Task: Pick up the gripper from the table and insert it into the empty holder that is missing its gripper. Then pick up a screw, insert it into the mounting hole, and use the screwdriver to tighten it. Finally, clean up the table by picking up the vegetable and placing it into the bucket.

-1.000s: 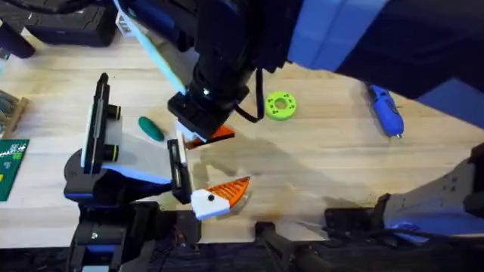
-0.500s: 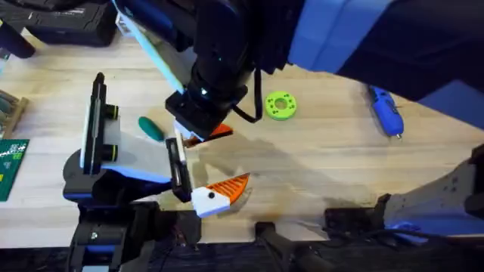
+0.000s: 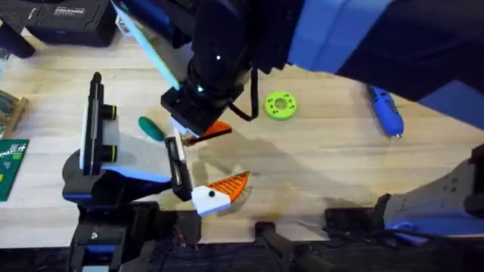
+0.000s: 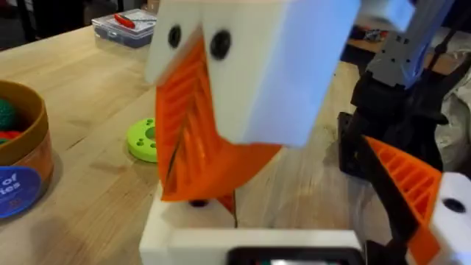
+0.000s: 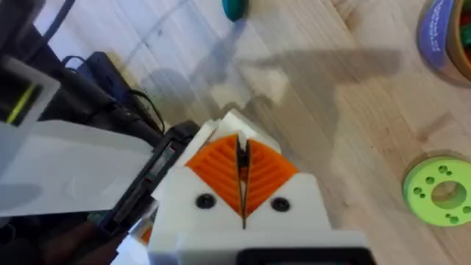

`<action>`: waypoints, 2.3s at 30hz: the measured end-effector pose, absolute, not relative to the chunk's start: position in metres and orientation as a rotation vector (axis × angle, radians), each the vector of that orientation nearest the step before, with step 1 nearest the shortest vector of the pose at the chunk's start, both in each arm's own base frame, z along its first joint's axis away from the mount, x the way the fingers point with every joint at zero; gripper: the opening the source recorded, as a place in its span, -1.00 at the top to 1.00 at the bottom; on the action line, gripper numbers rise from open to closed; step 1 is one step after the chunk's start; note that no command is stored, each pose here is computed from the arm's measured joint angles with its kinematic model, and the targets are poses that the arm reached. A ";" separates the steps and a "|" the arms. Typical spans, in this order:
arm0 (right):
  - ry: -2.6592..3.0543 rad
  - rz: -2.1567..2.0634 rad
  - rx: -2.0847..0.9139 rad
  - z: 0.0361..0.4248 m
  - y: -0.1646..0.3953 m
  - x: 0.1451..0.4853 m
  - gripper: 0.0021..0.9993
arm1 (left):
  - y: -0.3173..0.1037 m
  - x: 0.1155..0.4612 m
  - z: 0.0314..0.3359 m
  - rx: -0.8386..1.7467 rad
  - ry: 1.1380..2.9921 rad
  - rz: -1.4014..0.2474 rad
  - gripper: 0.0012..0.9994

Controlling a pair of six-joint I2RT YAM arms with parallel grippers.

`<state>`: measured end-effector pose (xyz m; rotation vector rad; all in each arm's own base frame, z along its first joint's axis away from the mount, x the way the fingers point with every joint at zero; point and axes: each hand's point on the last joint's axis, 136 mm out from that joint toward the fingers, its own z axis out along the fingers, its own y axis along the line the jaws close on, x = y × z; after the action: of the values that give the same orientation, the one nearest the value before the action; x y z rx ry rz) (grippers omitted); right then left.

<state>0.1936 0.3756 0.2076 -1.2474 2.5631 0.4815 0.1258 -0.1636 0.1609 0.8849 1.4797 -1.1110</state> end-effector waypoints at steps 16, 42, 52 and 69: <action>2.601 0.582 -1.241 0.206 0.377 0.195 1.00 | -0.164 0.126 0.160 0.882 1.485 -1.115 -0.97; 2.632 0.595 -1.243 0.197 0.373 0.194 0.87 | -0.164 0.124 0.158 0.862 1.512 -1.154 -0.97; 2.613 0.526 -1.227 0.204 0.361 0.194 -0.86 | -0.164 0.124 0.161 0.885 1.483 -1.129 -0.97; 2.568 0.527 -0.931 0.264 0.298 0.226 -0.99 | -0.164 0.124 0.163 0.913 1.453 -1.098 -0.97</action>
<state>0.2263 0.2979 0.2637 -0.9311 2.5683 0.5274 0.1240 -0.1642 0.1625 0.9134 1.4528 -1.0982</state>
